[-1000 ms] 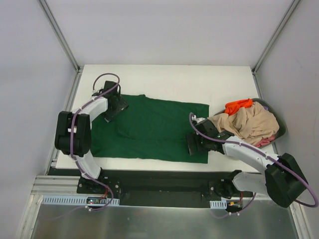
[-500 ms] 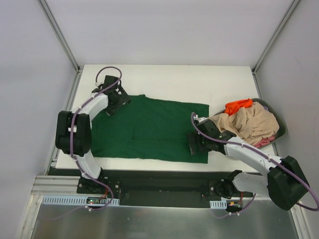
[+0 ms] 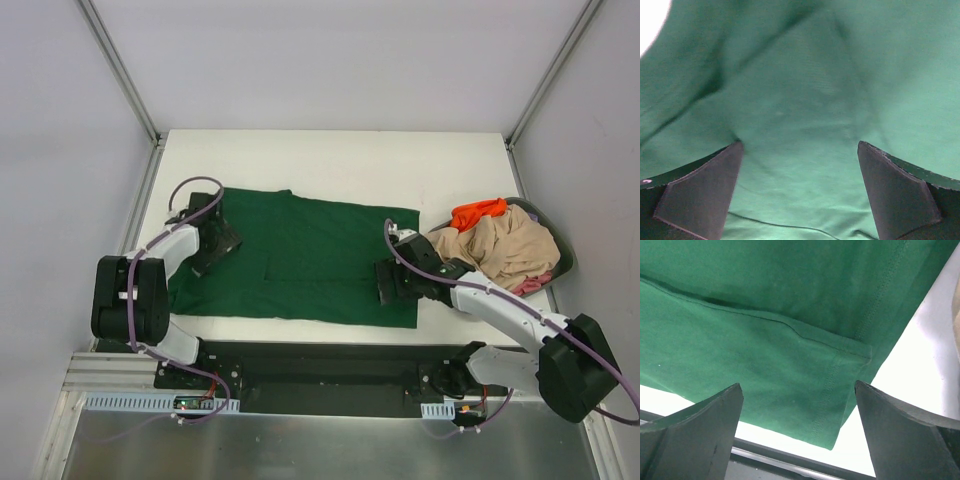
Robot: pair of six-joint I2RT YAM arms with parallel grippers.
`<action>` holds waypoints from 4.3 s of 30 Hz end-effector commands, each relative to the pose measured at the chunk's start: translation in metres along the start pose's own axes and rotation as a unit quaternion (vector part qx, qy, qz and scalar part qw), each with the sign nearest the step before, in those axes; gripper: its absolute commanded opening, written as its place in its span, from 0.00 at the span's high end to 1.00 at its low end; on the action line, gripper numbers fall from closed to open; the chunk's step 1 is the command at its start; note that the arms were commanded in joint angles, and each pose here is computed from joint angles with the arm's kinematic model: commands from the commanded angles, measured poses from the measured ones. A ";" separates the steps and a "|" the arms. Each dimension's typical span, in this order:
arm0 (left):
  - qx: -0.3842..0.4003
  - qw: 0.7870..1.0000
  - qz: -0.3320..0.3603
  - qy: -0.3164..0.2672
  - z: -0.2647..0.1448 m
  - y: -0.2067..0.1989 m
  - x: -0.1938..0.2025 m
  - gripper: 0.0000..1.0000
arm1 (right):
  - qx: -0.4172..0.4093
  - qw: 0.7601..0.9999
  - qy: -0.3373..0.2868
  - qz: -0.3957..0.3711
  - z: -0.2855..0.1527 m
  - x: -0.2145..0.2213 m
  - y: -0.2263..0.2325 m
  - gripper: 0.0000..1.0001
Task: Fold and stack the t-shirts
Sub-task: Fold the flattened tshirt in 1/3 of the way, then grap the side of the flattened tshirt furthest away from the robot with both arms
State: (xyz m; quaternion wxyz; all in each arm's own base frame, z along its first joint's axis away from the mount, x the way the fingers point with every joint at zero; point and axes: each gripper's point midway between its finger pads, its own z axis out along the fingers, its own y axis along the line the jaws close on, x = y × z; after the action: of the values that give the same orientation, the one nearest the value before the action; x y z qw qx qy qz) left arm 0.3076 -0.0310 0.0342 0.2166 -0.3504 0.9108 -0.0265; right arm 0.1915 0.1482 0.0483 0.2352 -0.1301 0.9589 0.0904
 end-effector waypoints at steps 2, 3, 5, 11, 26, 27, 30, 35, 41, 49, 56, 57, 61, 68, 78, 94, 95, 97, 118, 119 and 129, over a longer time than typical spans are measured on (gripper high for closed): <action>-0.059 0.995 -0.070 0.043 0.014 0.057 0.025 0.01 | 0.008 1.000 -0.021 0.022 -0.004 -0.022 0.003 0.04; -0.065 0.994 -0.080 0.046 0.013 0.063 0.029 0.01 | 0.008 0.999 -0.021 0.024 -0.003 -0.023 0.004 0.04; -0.080 0.992 -0.086 0.054 0.011 0.076 0.041 0.01 | 0.007 0.999 -0.022 0.025 -0.003 -0.026 0.005 0.04; -0.111 0.987 -0.103 0.048 -0.001 0.095 0.050 0.01 | 0.004 0.999 -0.032 0.028 -0.004 -0.040 0.010 0.04; 0.016 0.995 -0.093 -0.017 -0.056 0.038 -0.009 0.01 | 0.006 0.999 -0.050 0.017 -0.016 -0.080 0.009 0.04; 0.033 0.996 -0.082 -0.026 -0.061 0.025 -0.022 0.01 | 0.007 0.998 -0.053 0.019 -0.016 -0.085 0.008 0.04; 0.080 0.996 -0.021 -0.038 -0.072 -0.021 -0.054 0.01 | 0.001 0.998 -0.062 0.024 -0.017 -0.106 0.009 0.04; 0.058 0.992 0.081 -0.071 -0.063 -0.074 -0.118 0.01 | -0.003 0.997 -0.069 0.017 -0.013 -0.135 0.007 0.04; -0.096 0.989 0.101 -0.054 -0.017 -0.059 -0.170 0.01 | 0.008 0.998 -0.056 0.026 0.006 -0.158 -0.012 0.04; -0.114 0.992 0.044 0.029 0.036 -0.028 -0.161 0.23 | 0.036 0.996 -0.038 0.076 0.045 -0.201 -0.047 0.04; -0.120 0.990 0.003 0.075 0.056 -0.010 -0.145 0.35 | 0.065 0.995 -0.014 0.070 0.068 -0.207 -0.060 0.04; -0.116 0.990 0.002 0.081 0.059 -0.011 -0.143 0.36 | 0.074 0.995 -0.011 0.072 0.070 -0.207 -0.064 0.04; -0.114 0.989 -0.004 0.092 0.065 -0.013 -0.139 0.40 | 0.084 0.993 -0.005 0.087 0.079 -0.209 -0.074 0.04; -0.107 0.988 -0.010 0.115 0.070 -0.014 -0.126 0.67 | 0.110 0.989 -0.008 0.096 0.088 -0.215 -0.090 0.04; -0.102 0.989 -0.010 0.110 0.065 -0.016 -0.129 1.00 | 0.121 0.988 -0.017 0.096 0.104 -0.242 -0.100 0.04; -0.099 0.990 -0.009 0.100 0.061 -0.018 -0.135 1.00 | 0.129 0.982 0.013 0.135 0.138 -0.236 -0.110 0.42; -0.098 0.990 -0.010 0.102 0.061 -0.019 -0.134 1.00 | 0.126 0.983 0.014 0.136 0.138 -0.235 -0.109 0.47; -0.095 0.990 -0.011 0.103 0.061 -0.020 -0.134 1.00 | 0.120 0.983 0.010 0.137 0.138 -0.236 -0.106 0.53; -0.097 0.990 -0.013 0.106 0.059 -0.019 -0.130 1.00 | 0.141 0.976 0.008 0.166 0.126 -0.222 -0.097 0.72; -0.096 0.990 -0.013 0.105 0.059 -0.018 -0.131 1.00 | 0.142 0.975 0.007 0.169 0.126 -0.222 -0.097 0.75; -0.046 0.996 -0.008 0.071 0.046 -0.052 -0.158 1.00 | 0.154 0.977 -0.062 0.132 0.115 -0.273 -0.107 0.99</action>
State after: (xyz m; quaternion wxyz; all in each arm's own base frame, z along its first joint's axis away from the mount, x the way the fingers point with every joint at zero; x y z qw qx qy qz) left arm 0.4412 0.0471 0.0289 0.0942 -0.3724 0.9231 0.0167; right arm 0.4789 0.1275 0.0268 0.2403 0.0541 0.9690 -0.0185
